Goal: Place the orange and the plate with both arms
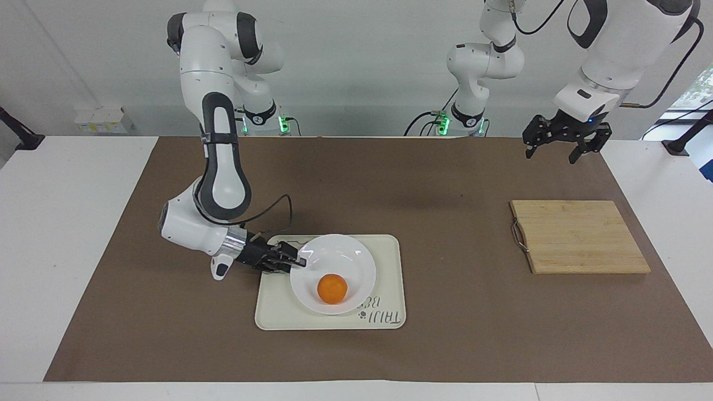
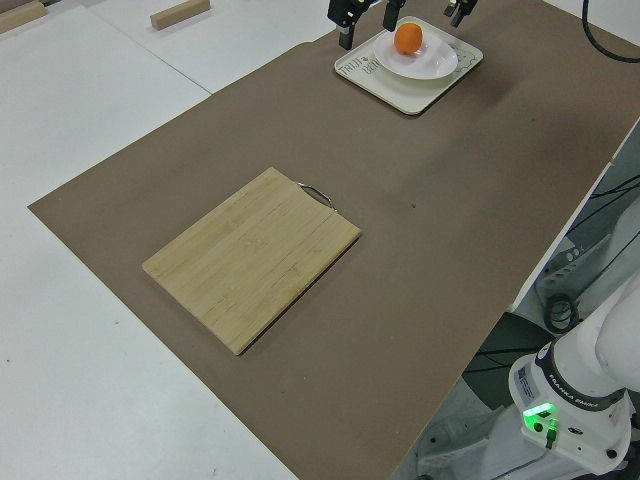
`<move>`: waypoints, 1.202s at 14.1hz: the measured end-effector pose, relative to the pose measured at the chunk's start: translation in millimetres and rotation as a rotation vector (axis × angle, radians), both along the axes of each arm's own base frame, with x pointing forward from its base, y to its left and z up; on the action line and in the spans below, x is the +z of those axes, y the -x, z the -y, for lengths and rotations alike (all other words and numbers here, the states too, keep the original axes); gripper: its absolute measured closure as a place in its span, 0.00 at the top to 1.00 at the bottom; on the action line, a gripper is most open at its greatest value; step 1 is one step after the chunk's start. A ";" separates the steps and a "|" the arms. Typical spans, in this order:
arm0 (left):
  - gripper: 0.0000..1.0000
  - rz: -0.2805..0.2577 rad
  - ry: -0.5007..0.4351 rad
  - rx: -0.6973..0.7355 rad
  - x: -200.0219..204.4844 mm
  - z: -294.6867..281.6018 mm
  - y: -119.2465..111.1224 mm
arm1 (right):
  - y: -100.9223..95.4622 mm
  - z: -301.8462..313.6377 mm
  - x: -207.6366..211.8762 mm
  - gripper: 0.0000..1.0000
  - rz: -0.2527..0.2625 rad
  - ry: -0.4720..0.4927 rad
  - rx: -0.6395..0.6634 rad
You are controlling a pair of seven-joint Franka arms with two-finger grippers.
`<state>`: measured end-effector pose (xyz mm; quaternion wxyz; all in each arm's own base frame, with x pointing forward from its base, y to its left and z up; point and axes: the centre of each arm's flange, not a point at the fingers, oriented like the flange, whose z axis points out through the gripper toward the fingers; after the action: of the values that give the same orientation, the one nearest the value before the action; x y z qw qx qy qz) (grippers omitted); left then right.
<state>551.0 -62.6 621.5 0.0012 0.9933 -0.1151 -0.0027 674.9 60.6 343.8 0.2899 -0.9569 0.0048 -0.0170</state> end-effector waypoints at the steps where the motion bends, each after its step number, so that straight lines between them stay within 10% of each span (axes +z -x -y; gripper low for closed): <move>1: 1.00 0.000 0.000 0.000 0.0 0.0 0.0 | 1.7 3.5 18.0 1.00 0.007 0.070 0.006; 9: 1.00 0.000 0.000 0.000 0.0 0.0 0.0 | 35.2 36.1 135.1 1.00 0.020 0.499 -0.017; 17: 1.00 0.000 0.000 0.000 0.0 0.0 0.0 | 107.3 84.0 250.9 1.00 -0.050 0.537 -0.180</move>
<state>551.0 -62.6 621.5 0.0012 0.9933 -0.1151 -0.0027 567.6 -23.5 594.7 0.0229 -0.9953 0.0921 -0.0199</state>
